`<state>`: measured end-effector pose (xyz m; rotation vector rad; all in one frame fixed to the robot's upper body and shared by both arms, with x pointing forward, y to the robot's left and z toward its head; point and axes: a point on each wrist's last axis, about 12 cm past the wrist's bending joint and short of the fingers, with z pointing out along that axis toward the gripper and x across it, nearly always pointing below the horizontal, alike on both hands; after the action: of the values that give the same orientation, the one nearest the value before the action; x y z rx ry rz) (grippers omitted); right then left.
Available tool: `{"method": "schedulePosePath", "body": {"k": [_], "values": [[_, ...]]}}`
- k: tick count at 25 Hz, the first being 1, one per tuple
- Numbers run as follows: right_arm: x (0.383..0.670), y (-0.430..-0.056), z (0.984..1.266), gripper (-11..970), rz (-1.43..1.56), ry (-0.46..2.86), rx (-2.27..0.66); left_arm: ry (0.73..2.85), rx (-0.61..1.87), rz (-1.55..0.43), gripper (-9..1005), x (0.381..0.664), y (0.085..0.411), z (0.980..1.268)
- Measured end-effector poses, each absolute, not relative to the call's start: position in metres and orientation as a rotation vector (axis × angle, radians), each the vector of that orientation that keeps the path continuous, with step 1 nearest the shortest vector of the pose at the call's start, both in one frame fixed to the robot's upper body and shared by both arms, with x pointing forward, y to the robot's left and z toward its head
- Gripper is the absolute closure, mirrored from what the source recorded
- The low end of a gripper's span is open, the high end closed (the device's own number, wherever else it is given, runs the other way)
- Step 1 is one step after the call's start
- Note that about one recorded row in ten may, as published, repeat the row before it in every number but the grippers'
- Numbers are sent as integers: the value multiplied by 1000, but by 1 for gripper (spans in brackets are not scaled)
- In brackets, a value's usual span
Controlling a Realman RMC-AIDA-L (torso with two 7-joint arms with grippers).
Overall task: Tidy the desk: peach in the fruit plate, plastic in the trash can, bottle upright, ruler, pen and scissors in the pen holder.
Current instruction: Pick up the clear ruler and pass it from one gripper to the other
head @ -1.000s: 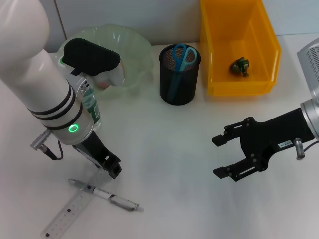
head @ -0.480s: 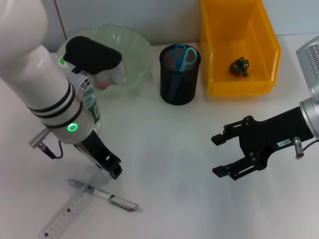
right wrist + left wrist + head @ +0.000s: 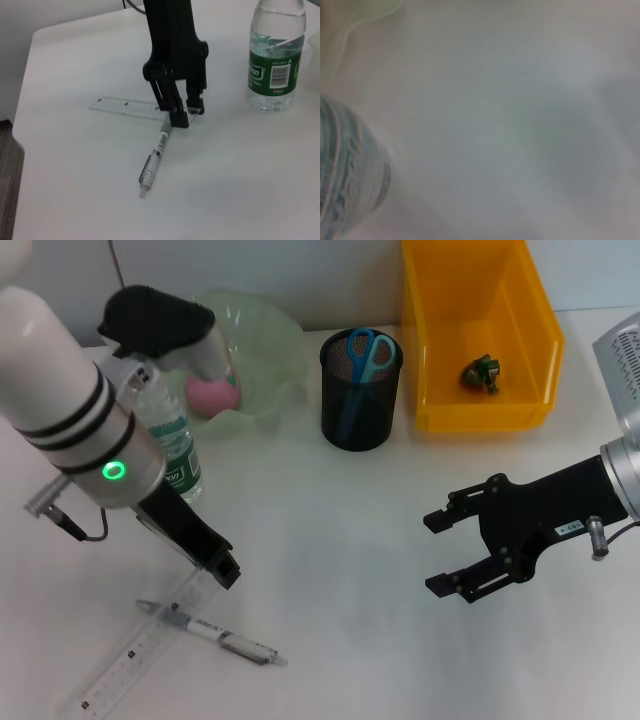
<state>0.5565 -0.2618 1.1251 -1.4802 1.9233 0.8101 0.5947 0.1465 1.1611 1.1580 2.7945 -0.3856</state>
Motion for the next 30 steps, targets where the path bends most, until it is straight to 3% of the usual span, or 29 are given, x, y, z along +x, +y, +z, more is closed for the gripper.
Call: {"method": "schedulePosePath", "body": {"k": [5, 8, 11, 12, 14, 30], "values": [[556, -264, 1125, 160, 810, 1930, -1468, 2751, 1157, -480, 612, 596, 152, 1176], [554, -267, 1125, 160, 815, 1944, -1447, 2645, 1131, -719, 612, 598, 161, 1199], [553, -270, 1125, 160, 817, 1960, -1428, 2645, 1131, -719, 612, 598, 161, 1199], [553, -272, 1126, 160, 816, 1968, -1415, 2541, 1081, -884, 612, 601, 170, 1212], [552, -276, 1126, 161, 812, 1977, -1391, 2461, 1039, -983, 612, 602, 177, 1219], [549, -307, 1140, 161, 835, 2005, -1179, 2110, 932, -1198, 612, 606, 198, 1239]]}}
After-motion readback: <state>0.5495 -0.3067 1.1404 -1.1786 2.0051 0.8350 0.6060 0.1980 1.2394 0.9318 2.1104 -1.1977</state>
